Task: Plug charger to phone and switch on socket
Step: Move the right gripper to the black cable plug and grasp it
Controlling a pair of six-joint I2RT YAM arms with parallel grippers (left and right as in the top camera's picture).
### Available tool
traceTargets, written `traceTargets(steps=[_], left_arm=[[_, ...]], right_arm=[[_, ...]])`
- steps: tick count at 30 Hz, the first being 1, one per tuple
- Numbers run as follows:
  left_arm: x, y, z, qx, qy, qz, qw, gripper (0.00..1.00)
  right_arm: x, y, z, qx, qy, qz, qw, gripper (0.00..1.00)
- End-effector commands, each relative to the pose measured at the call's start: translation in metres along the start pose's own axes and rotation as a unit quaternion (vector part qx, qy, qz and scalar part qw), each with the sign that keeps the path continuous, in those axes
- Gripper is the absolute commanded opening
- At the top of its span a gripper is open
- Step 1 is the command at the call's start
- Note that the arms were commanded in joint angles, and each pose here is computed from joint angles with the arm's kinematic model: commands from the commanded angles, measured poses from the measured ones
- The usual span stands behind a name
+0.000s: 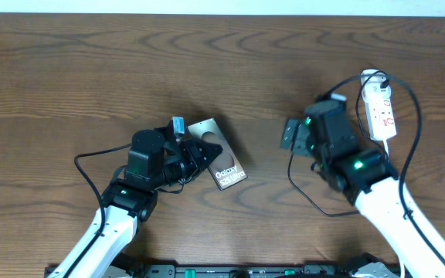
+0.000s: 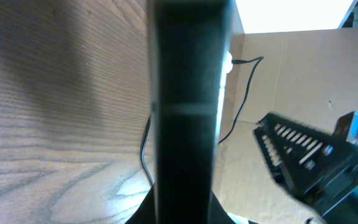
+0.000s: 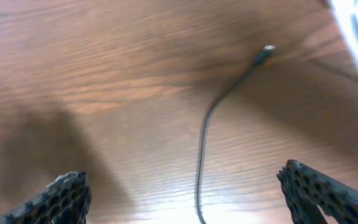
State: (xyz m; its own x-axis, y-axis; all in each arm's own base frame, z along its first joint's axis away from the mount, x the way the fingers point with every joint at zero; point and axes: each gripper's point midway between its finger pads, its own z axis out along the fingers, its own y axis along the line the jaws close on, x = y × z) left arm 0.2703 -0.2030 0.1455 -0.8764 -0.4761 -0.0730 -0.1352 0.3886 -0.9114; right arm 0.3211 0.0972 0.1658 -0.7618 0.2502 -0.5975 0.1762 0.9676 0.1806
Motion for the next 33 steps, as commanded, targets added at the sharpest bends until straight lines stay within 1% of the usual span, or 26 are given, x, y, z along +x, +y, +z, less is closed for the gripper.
traceTargets(steps=[1,4,8,11,12,15,20,22,24,29,31,33], left_arm=[[0.001,-0.013,-0.002,0.019,0.007,0.02,1.0,0.07],[0.001,-0.013,-0.002,0.019,0.007,0.019,1.0,0.08],[0.001,-0.013,-0.002,0.019,0.008,0.018,1.0,0.07],[0.003,-0.013,-0.002,0.021,0.012,0.015,1.0,0.08],[0.003,-0.013,-0.002,0.021,0.013,0.014,1.0,0.08],[0.003,-0.014,-0.002,0.021,0.013,0.015,1.0,0.07],[0.003,-0.013,-0.002,0.021,0.013,0.015,1.0,0.08],[0.003,-0.013,-0.002,0.021,0.013,0.015,1.0,0.07],[0.003,-0.014,-0.002,0.021,0.014,0.015,1.0,0.08],[0.004,-0.014,-0.002,0.022,0.015,0.015,1.0,0.07],[0.003,-0.015,-0.002,0.024,0.014,0.001,1.0,0.07],[0.002,-0.018,-0.002,0.03,0.012,0.002,0.999,0.07]], right_arm=[[-0.021,-0.01,0.002,0.029,0.002,0.025,0.999,0.96],[-0.024,-0.014,0.011,0.054,0.033,0.025,0.998,0.96],[-0.027,-0.012,0.034,0.083,0.072,0.027,0.994,0.95],[-0.029,-0.012,0.054,0.099,0.09,0.04,0.99,0.95],[-0.027,-0.011,0.069,0.108,0.101,0.045,0.988,0.95],[-0.021,-0.016,0.093,0.129,0.121,0.044,0.983,0.92],[-0.007,-0.041,0.119,0.191,0.133,0.09,0.968,0.88],[0.0,-0.051,0.13,0.209,0.14,0.122,0.96,0.82],[0.002,-0.058,0.137,0.221,0.14,0.145,0.954,0.81],[0.005,-0.071,0.161,0.233,0.135,0.166,0.949,0.81],[0.014,-0.083,0.172,0.252,0.14,0.204,0.936,0.77],[0.022,-0.089,0.178,0.264,0.147,0.22,0.928,0.75]])
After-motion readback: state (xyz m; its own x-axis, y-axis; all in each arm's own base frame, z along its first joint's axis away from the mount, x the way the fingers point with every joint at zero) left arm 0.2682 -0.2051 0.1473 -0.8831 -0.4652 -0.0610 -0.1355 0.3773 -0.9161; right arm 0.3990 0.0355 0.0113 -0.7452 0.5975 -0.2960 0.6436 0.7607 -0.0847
